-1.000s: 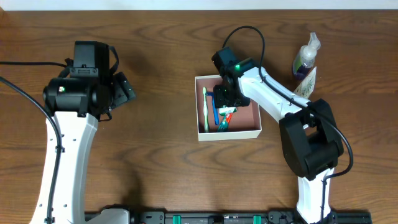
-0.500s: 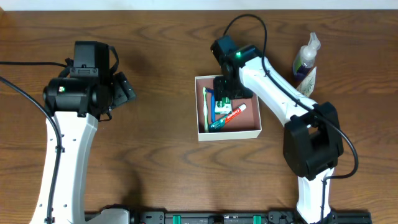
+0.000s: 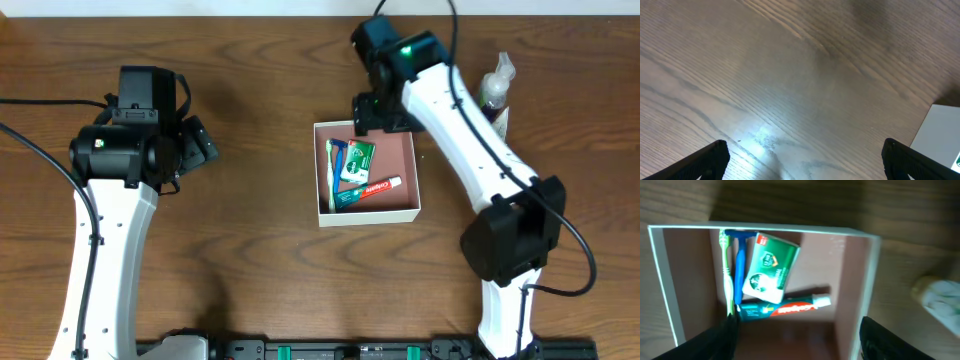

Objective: Pack container
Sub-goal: 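Open the right gripper and withdraw it up and right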

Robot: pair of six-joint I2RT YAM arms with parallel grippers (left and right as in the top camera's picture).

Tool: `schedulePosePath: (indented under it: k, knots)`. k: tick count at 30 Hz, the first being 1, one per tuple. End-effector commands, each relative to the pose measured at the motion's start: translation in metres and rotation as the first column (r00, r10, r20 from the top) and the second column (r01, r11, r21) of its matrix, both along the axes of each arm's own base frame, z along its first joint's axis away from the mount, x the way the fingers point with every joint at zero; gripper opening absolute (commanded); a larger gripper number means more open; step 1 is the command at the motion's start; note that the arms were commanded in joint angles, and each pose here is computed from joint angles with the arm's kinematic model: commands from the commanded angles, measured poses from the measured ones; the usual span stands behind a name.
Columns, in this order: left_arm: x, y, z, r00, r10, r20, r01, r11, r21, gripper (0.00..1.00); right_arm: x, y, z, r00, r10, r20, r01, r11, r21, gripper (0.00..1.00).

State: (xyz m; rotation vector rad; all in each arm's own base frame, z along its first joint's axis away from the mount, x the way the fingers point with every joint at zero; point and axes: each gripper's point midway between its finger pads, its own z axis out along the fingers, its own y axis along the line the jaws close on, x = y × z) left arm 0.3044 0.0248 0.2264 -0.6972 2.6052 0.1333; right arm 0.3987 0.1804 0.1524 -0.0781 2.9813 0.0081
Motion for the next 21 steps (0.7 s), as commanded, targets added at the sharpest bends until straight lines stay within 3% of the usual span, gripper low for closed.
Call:
schedulePosePath:
  k: [1,6,11,21]
  knots:
    - [0.000,0.002,0.000,1.000,0.020,-0.001,-0.020,1.000,-0.001,0.98,0.013,-0.020,0.026,0.998,0.021,0.055,-0.020,1.000,-0.013,0.78]
    - [0.000,0.002,0.000,1.000,0.020,-0.001,-0.020,1.000,-0.001,0.98,0.017,-0.060,0.064,0.995,0.019,0.097,-0.017,1.000,-0.019,0.85]
    - [0.000,0.002,0.000,1.000,0.020,-0.001,-0.020,1.000,-0.001,0.98,0.031,-0.116,0.098,0.979,-0.106,0.176,0.107,0.994,0.007,0.95]
    - [0.000,0.002,-0.001,1.000,0.020,-0.002,-0.020,1.000,-0.001,0.98,0.057,-0.194,0.125,0.912,-0.290,0.289,0.271,0.957,0.105,0.99]
